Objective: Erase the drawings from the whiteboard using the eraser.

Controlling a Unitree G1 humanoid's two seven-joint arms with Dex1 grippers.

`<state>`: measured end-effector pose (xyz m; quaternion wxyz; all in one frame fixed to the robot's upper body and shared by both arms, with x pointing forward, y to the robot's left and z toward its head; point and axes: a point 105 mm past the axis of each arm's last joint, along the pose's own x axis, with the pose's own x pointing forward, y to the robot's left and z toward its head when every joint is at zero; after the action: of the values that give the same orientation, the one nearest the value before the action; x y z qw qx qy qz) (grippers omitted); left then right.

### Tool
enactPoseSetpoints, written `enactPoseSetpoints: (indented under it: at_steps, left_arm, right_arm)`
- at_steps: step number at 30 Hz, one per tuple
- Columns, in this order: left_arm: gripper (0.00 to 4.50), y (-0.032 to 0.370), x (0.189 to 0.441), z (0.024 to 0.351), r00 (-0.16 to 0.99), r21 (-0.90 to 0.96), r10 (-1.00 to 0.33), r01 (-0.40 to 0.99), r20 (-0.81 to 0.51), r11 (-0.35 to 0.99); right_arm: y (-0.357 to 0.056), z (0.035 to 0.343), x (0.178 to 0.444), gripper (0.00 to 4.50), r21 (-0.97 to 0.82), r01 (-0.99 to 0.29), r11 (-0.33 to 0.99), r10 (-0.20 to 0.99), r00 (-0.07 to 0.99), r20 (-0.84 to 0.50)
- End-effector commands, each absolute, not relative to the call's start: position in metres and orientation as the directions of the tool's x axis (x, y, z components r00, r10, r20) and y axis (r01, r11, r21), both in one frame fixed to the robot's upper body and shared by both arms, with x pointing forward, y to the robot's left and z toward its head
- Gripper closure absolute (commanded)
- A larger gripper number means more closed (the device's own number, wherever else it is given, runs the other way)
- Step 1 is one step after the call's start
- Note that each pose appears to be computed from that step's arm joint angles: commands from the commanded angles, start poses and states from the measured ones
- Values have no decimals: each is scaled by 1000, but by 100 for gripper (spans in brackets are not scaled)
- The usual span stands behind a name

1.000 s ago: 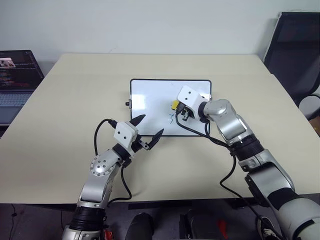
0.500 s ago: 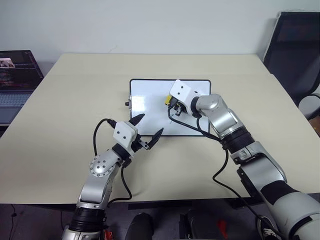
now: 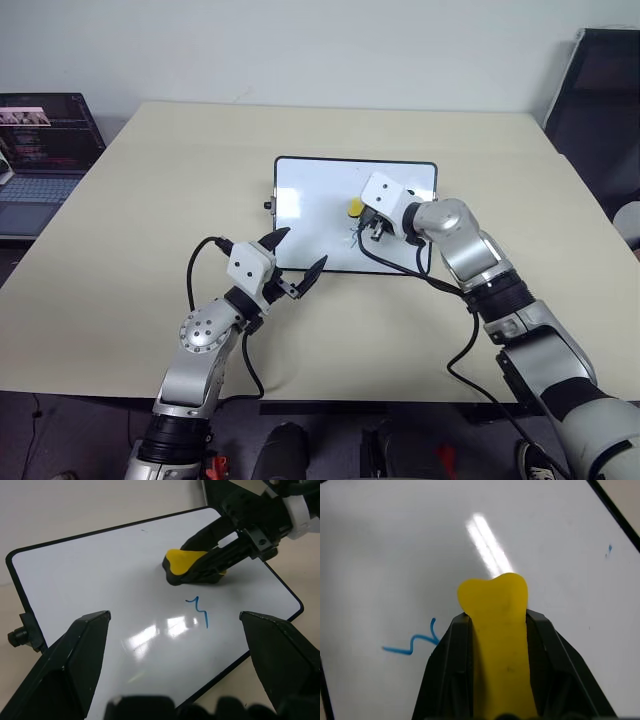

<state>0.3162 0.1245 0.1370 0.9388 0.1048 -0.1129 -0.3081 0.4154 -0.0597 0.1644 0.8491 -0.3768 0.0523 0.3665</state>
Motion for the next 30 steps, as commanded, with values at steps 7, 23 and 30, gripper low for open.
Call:
enactPoseSetpoints:
  at_steps: [7,23,30]
  left_arm:
    - [0,124,315,148,772,287,-605,546,192,787]
    - [0,126,317,148,768,296,-611,548,191,782]
    - [0,127,314,148,773,295,-604,541,193,787]
  right_arm:
    - [-113,145,420,341,-589,-624,514,437,781,-446]
    - [-80,149,422,341,-571,-637,517,488,768,-415]
    - [-54,154,424,341,-565,-655,501,533,748,-395]
